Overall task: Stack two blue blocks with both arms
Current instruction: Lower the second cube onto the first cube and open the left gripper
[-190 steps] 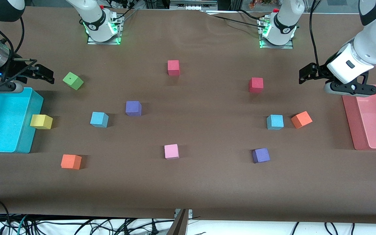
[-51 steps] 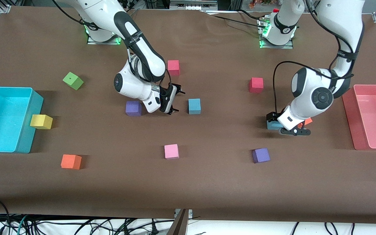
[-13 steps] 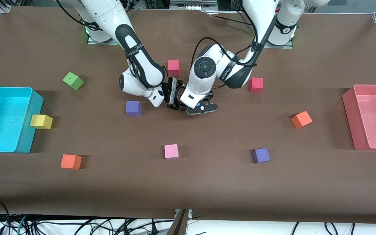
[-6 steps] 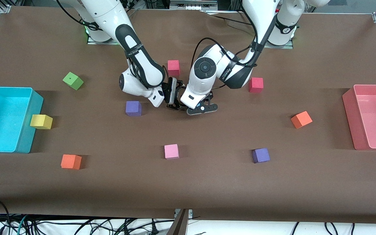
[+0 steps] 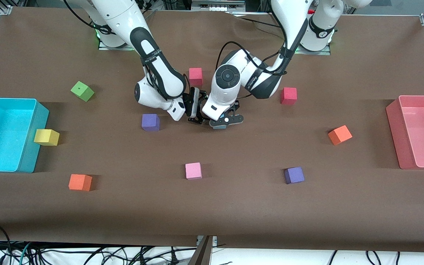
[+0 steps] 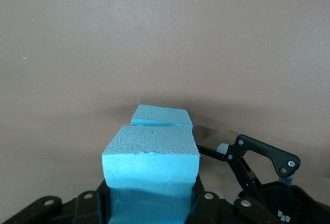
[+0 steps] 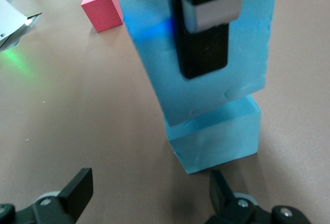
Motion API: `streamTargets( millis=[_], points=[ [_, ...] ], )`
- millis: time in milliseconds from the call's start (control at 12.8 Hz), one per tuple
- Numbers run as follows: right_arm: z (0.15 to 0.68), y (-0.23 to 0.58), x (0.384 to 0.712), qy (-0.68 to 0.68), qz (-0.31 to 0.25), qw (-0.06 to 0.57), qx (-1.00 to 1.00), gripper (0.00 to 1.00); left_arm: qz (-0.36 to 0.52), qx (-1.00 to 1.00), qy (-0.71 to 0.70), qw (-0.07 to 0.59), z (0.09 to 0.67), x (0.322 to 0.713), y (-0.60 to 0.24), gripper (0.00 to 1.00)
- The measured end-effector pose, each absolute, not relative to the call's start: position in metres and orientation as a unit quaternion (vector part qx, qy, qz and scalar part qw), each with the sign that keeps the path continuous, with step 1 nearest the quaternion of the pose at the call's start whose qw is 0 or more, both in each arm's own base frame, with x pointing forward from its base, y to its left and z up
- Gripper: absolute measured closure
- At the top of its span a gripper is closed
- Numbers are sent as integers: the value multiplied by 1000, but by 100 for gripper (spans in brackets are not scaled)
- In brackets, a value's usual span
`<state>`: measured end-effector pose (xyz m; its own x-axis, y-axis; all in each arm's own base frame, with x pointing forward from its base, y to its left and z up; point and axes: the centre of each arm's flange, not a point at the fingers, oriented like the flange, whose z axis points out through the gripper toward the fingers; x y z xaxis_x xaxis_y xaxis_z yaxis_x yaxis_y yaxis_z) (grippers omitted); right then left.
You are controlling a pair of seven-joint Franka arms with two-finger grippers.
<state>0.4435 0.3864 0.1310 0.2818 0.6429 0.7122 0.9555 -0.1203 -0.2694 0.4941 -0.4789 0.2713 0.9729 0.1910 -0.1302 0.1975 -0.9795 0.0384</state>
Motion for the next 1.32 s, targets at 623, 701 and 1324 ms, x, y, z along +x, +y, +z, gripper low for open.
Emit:
streamTargets(
  millis=[623, 701, 1324],
  points=[
    [131, 387, 444, -558, -219, 359, -716, 0, -67, 993, 98, 21, 263, 493, -479, 43],
    [131, 387, 444, -558, -219, 359, -715, 0, -67, 993, 98, 20, 262, 493, -479, 43],
    [132, 388, 445, -558, -220, 359, -715, 0, -67, 993, 99, 20, 261, 493, -479, 18]
  ],
)
